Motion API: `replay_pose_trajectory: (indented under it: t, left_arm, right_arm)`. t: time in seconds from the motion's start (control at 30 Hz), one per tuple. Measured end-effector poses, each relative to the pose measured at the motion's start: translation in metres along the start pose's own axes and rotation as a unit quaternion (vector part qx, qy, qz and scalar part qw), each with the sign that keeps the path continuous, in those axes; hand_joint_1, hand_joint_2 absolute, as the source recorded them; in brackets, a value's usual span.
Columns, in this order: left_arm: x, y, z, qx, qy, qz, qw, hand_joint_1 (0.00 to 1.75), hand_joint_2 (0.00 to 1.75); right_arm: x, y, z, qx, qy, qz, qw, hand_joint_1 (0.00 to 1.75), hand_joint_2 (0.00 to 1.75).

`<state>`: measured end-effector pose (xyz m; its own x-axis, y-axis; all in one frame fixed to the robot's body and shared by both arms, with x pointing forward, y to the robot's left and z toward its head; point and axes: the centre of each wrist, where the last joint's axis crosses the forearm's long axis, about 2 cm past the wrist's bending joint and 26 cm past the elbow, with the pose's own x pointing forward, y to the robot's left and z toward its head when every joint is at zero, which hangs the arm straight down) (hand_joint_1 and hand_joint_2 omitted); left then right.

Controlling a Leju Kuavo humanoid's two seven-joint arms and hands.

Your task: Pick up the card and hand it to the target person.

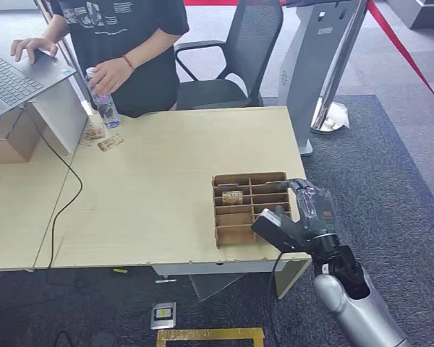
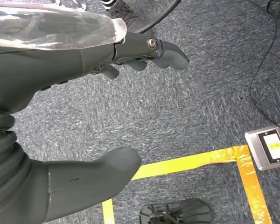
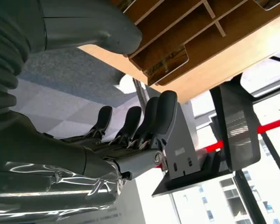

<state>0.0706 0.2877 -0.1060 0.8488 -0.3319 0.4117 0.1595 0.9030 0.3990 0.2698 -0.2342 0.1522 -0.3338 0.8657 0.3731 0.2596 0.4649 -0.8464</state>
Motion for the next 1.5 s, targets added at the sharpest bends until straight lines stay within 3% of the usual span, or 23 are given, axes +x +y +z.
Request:
replay_pose_trajectory:
  t: [1.07,1.5]
  left_arm:
    - [0.000,-0.001,0.000,-0.002,-0.002,-0.003,1.000,0.00,1.75]
    - [0.000,-0.001,0.000,0.000,-0.001,0.002,1.000,0.00,1.75]
  right_arm:
    - [0.000,0.004,0.009,0.038,-0.004,0.013,0.999,0.72,1.75]
    - [-0.005,0.011,0.007,0.050,-0.004,0.047,0.998,0.79,1.75]
